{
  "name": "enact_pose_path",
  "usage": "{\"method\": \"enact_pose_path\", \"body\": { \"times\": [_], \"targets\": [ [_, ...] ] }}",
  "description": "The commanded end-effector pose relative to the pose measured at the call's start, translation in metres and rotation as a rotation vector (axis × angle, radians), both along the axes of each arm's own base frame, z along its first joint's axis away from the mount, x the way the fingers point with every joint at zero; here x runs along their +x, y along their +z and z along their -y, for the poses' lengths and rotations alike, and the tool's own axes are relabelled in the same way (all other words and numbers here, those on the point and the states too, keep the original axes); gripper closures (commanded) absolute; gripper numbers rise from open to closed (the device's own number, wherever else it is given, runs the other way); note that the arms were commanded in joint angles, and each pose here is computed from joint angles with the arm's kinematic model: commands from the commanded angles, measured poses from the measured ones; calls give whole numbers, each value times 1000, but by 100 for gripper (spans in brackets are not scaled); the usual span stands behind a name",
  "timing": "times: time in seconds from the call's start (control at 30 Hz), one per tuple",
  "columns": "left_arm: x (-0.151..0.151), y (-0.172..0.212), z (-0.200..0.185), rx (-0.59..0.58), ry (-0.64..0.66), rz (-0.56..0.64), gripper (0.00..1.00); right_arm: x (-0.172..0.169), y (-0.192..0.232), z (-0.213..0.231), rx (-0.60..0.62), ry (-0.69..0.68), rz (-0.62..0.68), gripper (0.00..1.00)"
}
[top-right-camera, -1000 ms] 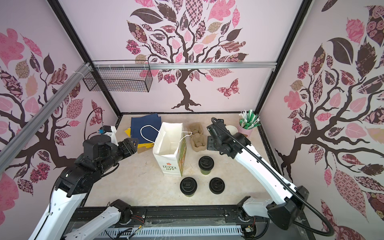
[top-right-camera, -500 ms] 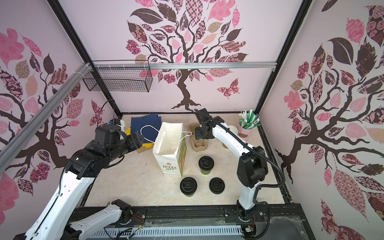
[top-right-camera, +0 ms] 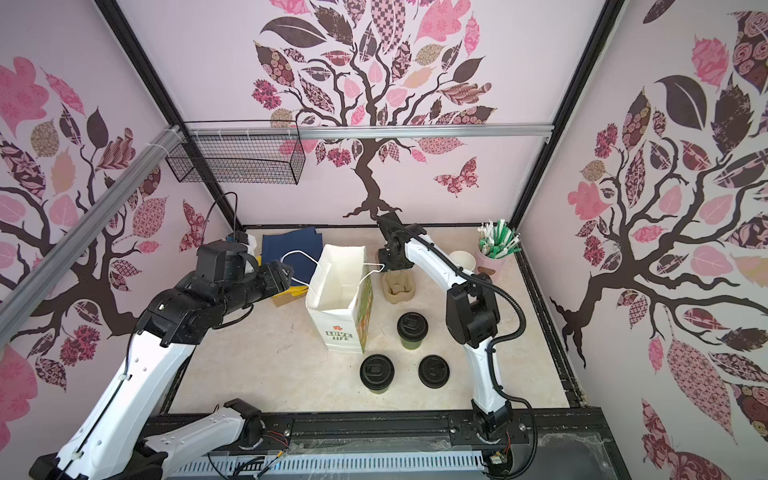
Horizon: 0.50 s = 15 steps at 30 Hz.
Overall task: Pack the takeout coffee
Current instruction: 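Release the lid and move the right gripper to the pulp cup carriers, then grasp the top brown pulp cup carrier with the right gripper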
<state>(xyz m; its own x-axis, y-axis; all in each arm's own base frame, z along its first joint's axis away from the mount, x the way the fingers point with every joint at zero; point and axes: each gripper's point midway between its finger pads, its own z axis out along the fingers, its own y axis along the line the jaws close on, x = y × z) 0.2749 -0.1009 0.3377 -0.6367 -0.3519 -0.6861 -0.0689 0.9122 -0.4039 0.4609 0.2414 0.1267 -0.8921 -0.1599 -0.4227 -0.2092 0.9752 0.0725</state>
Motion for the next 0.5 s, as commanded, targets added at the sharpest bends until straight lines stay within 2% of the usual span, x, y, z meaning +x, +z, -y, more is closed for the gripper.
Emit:
{"method": "enact_pose_path", "body": {
  "times": [0.0,0.13,0.47],
  "targets": [
    [0,18,-1,-13,0,48,37,-1,-23,4,-57,-8,-51,43],
    [-1,18,-4,-6,6,49,37,4,-31,11,-104,-27,-40,46],
    [0,19,-5,-1,13,52,37,17,-37,4,-89,-39,-30,47]
  ]
}}
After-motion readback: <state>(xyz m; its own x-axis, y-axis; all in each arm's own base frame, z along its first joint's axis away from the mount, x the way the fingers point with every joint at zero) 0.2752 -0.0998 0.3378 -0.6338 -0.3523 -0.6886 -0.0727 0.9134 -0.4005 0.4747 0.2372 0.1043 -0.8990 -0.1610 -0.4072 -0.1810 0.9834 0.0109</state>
